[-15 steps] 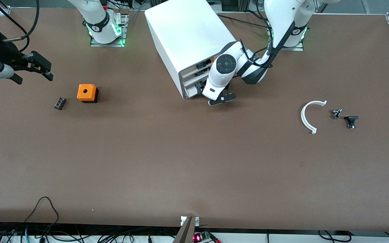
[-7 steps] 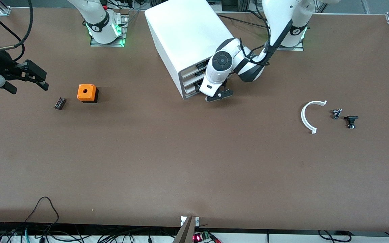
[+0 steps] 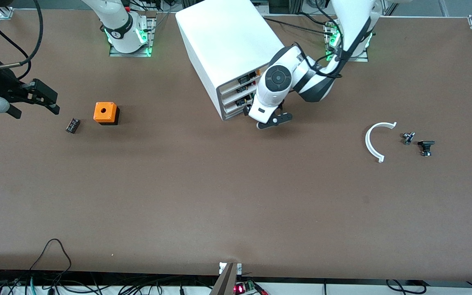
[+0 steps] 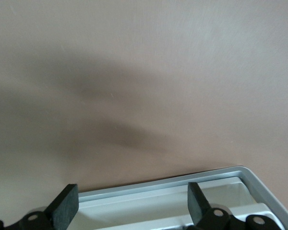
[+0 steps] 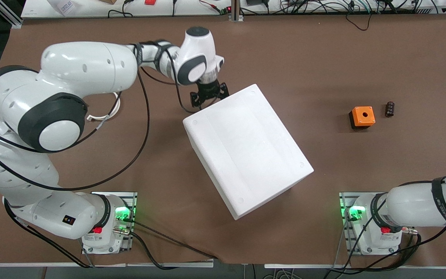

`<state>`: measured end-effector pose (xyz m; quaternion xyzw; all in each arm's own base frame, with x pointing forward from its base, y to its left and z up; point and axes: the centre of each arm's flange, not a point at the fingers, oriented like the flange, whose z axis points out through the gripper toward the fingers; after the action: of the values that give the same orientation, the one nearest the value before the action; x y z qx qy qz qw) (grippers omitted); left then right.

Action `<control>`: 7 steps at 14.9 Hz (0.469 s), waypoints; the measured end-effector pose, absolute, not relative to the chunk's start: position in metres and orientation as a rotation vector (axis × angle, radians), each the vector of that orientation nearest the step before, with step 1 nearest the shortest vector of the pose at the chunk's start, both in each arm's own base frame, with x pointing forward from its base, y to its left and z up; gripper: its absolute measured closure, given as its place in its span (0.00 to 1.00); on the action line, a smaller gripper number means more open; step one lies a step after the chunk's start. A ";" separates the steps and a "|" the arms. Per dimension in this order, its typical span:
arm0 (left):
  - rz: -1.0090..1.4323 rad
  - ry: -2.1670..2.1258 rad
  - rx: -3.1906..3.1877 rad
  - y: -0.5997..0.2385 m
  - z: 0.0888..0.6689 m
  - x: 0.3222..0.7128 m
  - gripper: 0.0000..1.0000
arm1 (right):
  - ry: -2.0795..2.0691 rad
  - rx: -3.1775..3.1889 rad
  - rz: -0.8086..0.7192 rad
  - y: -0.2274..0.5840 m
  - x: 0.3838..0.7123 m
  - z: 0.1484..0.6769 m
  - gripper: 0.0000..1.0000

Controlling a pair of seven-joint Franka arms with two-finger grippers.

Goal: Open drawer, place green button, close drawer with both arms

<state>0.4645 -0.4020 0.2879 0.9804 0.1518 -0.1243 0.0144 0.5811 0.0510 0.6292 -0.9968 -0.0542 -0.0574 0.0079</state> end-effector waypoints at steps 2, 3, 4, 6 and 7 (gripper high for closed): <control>-0.413 0.338 3.078 -0.372 0.322 0.496 0.00 | -0.155 -3.116 -0.182 0.051 0.581 0.630 0.00; -0.409 0.252 3.093 -0.354 0.340 0.512 0.00 | -0.153 -3.116 -0.182 0.051 0.581 0.630 0.00; -0.404 0.167 3.107 -0.333 0.358 0.529 0.00 | -0.152 -3.116 -0.182 0.051 0.581 0.630 0.00; -0.392 -0.002 3.120 -0.294 0.390 0.555 0.00 | -0.152 -3.116 -0.182 0.051 0.581 0.630 0.00; -0.378 -0.095 3.119 -0.276 0.404 0.567 0.00 | -0.152 -3.116 -0.182 0.051 0.581 0.630 0.00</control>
<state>0.5668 -0.2756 0.4037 0.9923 -0.0301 -0.1203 -0.0009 0.5811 0.0512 0.6302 -0.9971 -0.0486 -0.0583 0.0083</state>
